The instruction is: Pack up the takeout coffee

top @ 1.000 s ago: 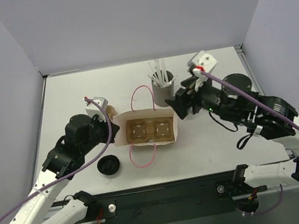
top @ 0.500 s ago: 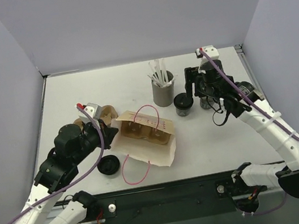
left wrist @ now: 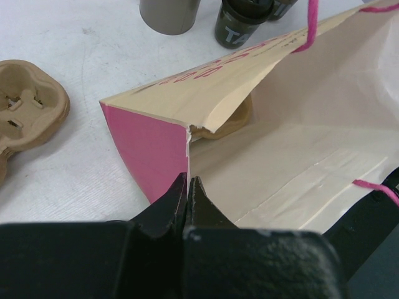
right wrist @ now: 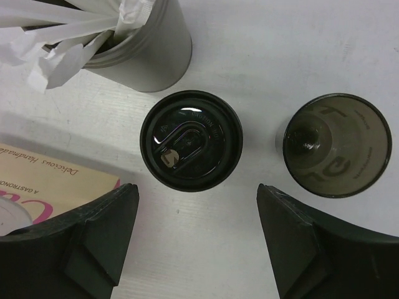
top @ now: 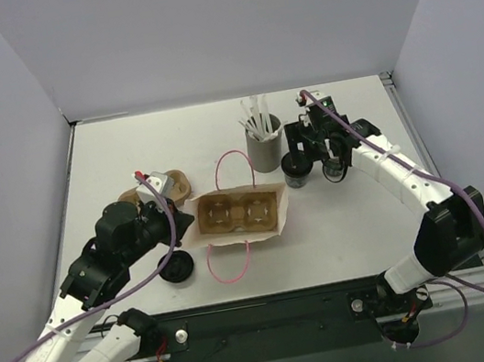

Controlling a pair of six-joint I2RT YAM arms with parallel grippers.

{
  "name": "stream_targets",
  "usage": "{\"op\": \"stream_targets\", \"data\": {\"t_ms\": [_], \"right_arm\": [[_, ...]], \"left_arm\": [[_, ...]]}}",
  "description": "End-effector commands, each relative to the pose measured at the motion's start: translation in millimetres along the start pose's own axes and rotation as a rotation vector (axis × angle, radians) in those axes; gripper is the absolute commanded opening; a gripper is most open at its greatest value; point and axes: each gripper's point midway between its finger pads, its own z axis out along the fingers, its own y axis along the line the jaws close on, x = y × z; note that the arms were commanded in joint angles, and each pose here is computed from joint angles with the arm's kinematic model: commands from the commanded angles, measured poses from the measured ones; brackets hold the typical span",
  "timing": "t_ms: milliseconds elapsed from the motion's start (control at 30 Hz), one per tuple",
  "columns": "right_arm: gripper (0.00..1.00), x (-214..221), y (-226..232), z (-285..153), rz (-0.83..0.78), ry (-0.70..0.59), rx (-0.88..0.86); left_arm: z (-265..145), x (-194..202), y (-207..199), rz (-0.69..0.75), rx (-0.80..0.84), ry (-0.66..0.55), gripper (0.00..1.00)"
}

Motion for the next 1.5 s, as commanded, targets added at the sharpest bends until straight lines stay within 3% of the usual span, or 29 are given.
{"op": "stream_targets", "data": {"t_ms": [0,267,1200,1467], "right_arm": [[0.8,-8.6,5.5,18.0,-0.058,-0.024,-0.055],[0.8,2.8,17.2,35.8,-0.196,0.025,-0.153],[0.76,12.6,8.1,64.8,-0.21,0.072,-0.049],[0.58,16.8,7.2,66.0,-0.204,0.078,-0.045]], "left_arm": [[-5.0,-4.7,-8.4,0.024,0.049,-0.027,0.0],[-8.3,-7.4,-10.0,0.042,0.055,-0.02,0.0],[-11.2,-15.4,-8.4,0.041,0.034,-0.024,0.0],[-13.2,-17.5,-7.2,0.043,0.024,-0.028,0.0]]}}
